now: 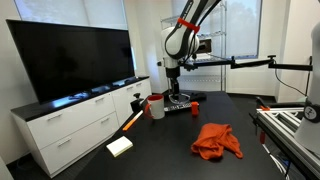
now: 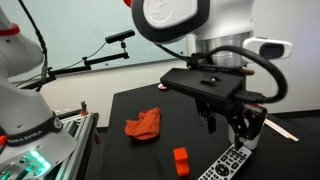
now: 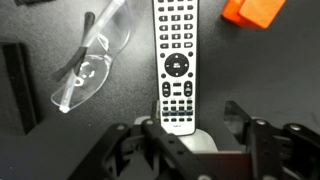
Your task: Press a button on the remote control.
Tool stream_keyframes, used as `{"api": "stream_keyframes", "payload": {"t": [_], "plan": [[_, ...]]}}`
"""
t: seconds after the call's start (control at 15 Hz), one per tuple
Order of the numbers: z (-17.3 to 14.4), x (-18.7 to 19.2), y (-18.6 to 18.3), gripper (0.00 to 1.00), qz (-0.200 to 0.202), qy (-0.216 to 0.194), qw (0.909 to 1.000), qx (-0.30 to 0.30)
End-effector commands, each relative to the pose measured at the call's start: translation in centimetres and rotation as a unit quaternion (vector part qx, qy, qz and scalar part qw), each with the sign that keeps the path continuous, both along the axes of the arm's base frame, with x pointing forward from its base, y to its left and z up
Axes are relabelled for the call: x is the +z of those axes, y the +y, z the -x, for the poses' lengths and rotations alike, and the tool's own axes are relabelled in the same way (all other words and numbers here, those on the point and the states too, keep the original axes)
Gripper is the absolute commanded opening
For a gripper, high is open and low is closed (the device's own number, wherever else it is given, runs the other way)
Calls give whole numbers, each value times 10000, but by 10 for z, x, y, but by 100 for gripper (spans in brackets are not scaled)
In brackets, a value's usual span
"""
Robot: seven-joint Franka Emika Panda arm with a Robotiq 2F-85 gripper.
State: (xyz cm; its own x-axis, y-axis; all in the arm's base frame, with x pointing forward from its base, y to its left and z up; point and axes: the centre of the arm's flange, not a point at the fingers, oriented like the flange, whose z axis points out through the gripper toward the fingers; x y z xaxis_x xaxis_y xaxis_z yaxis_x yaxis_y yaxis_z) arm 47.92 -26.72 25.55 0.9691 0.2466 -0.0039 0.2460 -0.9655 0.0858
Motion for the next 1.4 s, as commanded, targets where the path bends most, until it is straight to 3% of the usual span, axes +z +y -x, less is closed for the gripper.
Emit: {"api": "stream_keyframes", "payload": {"t": [0.0,0.33,0.53,1.07,1.33], "plan": [[36,35,13,99,-16,-357,9994,-23],[56,49,23,100,-83,-428,9990,-91],[49,61,40,100,-240,-478,9984,-207],[23,139,147,100,-82,-1011,9948,20],[23,162,187,100,-18,-1007,9949,12]]}}
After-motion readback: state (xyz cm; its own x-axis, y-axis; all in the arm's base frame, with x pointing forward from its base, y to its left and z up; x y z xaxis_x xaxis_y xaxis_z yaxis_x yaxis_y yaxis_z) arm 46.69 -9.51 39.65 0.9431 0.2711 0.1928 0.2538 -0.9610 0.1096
